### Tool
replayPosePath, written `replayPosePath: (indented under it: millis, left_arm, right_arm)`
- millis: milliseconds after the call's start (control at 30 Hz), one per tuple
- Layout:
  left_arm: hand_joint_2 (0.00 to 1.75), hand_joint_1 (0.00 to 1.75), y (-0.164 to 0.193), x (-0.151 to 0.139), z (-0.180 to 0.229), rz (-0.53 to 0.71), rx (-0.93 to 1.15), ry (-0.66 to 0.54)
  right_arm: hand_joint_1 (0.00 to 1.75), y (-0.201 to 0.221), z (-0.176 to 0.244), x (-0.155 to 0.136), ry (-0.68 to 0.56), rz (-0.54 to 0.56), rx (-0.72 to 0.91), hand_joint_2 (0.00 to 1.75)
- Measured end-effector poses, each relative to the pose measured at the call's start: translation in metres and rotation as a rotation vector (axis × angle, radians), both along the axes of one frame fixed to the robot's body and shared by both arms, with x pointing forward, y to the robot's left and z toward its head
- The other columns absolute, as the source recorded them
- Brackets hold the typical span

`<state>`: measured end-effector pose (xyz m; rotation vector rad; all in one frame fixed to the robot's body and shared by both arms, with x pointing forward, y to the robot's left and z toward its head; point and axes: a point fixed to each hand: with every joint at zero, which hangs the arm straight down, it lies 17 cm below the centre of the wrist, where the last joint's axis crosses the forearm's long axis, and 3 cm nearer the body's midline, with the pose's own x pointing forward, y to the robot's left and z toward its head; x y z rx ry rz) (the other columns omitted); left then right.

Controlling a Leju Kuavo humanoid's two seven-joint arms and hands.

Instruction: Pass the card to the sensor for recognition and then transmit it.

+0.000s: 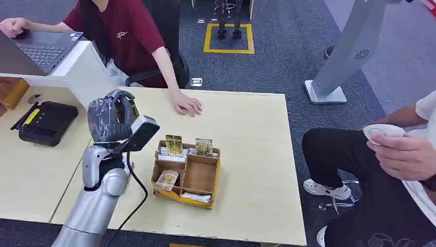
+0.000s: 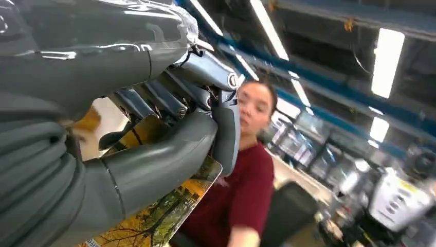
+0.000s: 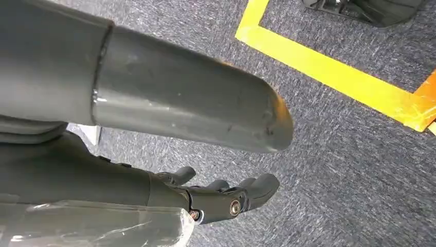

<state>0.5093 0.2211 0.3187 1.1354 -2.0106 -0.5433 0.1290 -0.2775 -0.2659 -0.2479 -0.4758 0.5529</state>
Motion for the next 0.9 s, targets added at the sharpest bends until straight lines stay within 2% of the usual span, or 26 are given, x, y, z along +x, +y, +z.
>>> replayPosePath:
  millis: [200,400,900]
  left_arm:
    - [1.75,1.75,0.039,0.051,0.023,0.140,0.049,0.027]
    - [1.75,1.75,0.070,0.081,0.028,0.233,0.045,0.044]
    - [1.75,1.75,0.089,0.096,-0.015,0.268,0.057,0.153]
  right_arm:
    - [0.00,0.003,0.000,0.004,0.006,0.027,0.002,0.00]
    - [0.00,0.004,0.001,0.010,0.003,0.041,-0.003,0.00]
    - [0.00,0.003,0.001,0.008,0.010,0.038,-0.005,0.00]
